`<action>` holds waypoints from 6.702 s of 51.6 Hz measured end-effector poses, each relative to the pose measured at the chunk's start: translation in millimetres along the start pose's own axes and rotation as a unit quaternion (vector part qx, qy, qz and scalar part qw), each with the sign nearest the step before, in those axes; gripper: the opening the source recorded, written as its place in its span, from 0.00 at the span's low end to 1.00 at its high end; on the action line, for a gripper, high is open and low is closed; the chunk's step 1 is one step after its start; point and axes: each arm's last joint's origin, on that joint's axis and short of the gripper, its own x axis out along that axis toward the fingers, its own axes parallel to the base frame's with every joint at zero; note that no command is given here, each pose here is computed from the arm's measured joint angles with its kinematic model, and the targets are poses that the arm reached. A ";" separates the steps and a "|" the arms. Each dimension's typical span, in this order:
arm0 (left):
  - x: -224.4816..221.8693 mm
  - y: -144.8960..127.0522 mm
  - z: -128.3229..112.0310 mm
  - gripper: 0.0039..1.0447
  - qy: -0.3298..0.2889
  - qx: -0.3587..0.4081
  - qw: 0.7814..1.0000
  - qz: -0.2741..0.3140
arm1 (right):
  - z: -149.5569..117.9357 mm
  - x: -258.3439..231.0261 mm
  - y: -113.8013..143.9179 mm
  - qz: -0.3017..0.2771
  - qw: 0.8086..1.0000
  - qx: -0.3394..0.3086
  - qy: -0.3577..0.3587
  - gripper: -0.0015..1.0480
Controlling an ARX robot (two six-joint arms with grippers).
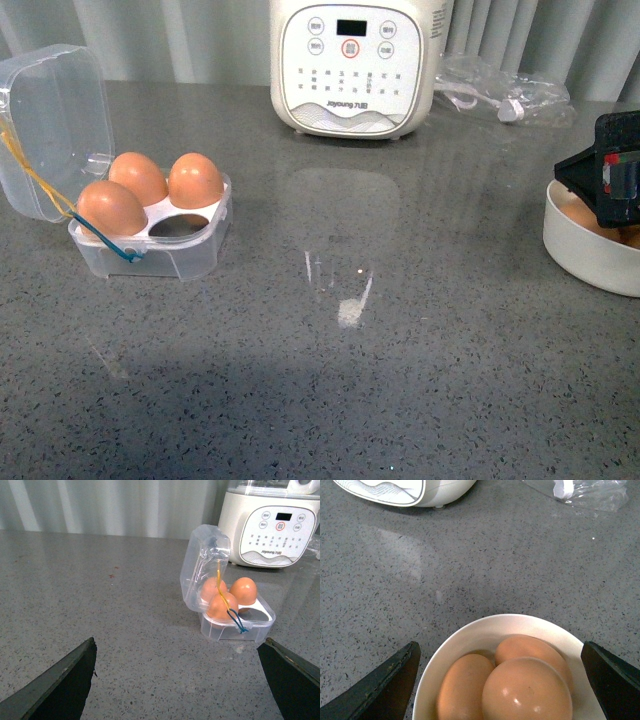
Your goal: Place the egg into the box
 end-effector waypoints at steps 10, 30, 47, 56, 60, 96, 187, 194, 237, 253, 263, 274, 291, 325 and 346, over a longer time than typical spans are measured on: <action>0.0 0.0 0.0 0.94 0.000 0.000 1.000 0.000 | -4.5 1.2 -0.1 -0.005 1.000 0.000 0.008 0.71; 0.0 0.0 0.0 0.94 0.000 0.000 1.000 0.000 | 0.9 -11.8 -4.4 -0.014 1.000 0.004 -0.003 0.40; 0.0 0.0 0.0 0.94 0.000 0.000 1.000 0.000 | 52.9 -25.5 17.0 0.032 0.997 0.048 -0.059 0.40; 0.0 0.0 0.0 0.94 0.000 0.000 1.000 0.000 | 73.7 -4.7 64.4 0.104 0.986 0.115 -0.062 0.40; 0.0 0.0 0.0 0.94 0.000 0.000 1.000 0.000 | 75.3 12.3 95.7 0.144 0.980 0.131 -0.041 0.40; 0.0 0.0 0.0 0.94 0.000 0.000 1.000 0.000 | 74.8 59.9 219.7 0.264 0.955 0.122 0.061 0.40; 0.0 0.0 0.0 0.94 0.000 0.000 1.000 0.000 | 54.3 -14.5 149.1 0.107 0.985 0.134 -0.015 0.93; 0.0 0.0 0.0 0.94 0.000 0.000 1.000 0.000 | 51.2 -14.7 149.2 0.059 0.989 0.116 -0.065 0.88; 0.0 0.0 0.0 0.94 0.000 0.000 1.000 0.000 | -65.4 -120.4 31.9 -0.113 0.973 0.050 -0.197 0.03; 0.0 0.0 0.0 0.94 0.000 0.000 1.000 0.000 | -80.7 -137.5 24.4 -0.116 0.972 0.051 -0.197 0.03; 0.0 0.0 0.0 0.94 0.000 0.000 1.000 0.000 | -95.1 -144.0 15.6 -0.116 0.972 0.052 -0.196 0.03; 0.0 0.0 0.0 0.94 0.000 0.000 1.000 0.000 | -95.5 -155.1 16.6 -0.119 0.970 0.051 -0.204 0.03; 0.0 0.0 0.0 0.94 0.000 0.000 1.000 0.000 | -98.0 -164.5 19.0 -0.119 0.970 0.051 -0.207 0.03; 0.0 0.0 0.0 0.94 0.000 0.000 1.000 0.000 | -108.3 -180.1 24.0 -0.118 0.970 0.051 -0.204 0.03; 0.0 0.0 0.0 0.94 0.000 0.000 1.000 0.000 | -108.3 -180.1 24.0 -0.119 0.970 0.051 -0.205 0.74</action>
